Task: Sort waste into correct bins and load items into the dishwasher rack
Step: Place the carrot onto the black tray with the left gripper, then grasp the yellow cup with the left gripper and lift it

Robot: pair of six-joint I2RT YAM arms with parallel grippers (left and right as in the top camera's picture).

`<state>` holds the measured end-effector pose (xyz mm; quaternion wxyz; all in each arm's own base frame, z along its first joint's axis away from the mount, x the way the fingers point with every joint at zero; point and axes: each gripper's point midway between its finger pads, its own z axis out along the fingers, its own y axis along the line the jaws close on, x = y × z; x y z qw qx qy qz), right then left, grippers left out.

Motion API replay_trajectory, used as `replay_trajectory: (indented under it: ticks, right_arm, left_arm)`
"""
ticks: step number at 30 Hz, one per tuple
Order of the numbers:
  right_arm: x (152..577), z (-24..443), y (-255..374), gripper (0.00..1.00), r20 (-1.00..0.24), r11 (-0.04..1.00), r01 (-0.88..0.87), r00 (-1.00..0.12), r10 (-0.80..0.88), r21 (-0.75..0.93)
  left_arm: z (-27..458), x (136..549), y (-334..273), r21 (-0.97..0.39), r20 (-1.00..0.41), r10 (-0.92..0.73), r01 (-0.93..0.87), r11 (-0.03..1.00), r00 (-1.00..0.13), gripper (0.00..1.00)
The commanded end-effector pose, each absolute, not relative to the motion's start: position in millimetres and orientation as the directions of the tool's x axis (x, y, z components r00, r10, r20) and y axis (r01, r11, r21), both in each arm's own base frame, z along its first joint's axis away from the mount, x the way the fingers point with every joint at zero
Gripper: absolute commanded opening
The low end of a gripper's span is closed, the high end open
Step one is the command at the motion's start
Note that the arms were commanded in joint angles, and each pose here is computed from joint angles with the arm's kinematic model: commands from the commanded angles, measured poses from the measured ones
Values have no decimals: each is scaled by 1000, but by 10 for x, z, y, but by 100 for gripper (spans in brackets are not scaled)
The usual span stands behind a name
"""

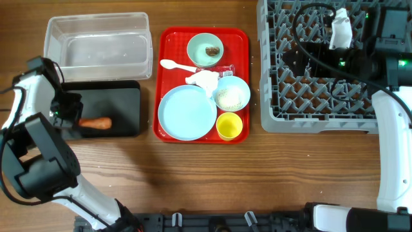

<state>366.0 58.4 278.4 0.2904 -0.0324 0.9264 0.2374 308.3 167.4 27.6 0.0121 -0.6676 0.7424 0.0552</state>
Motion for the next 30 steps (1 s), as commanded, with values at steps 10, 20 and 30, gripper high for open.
replay_trajectory:
  ticks: [10,20,30]
  right_arm:
    - [3702,2803,563,100,-545,886,-167,-831,110,433]
    - [3730,2823,561,100,-558,886,-174,-823,109,430]
    - [3696,2760,499,100,-537,904,-140,-836,111,405]
  left_arm:
    - [1806,3663,1337,-252,-268,-800,-762,597,-537,59]
    - [2276,3669,-1654,-262,-476,85,233,937,-875,99]
    - [820,3131,-2606,-128,-124,408,423,897,-904,90]
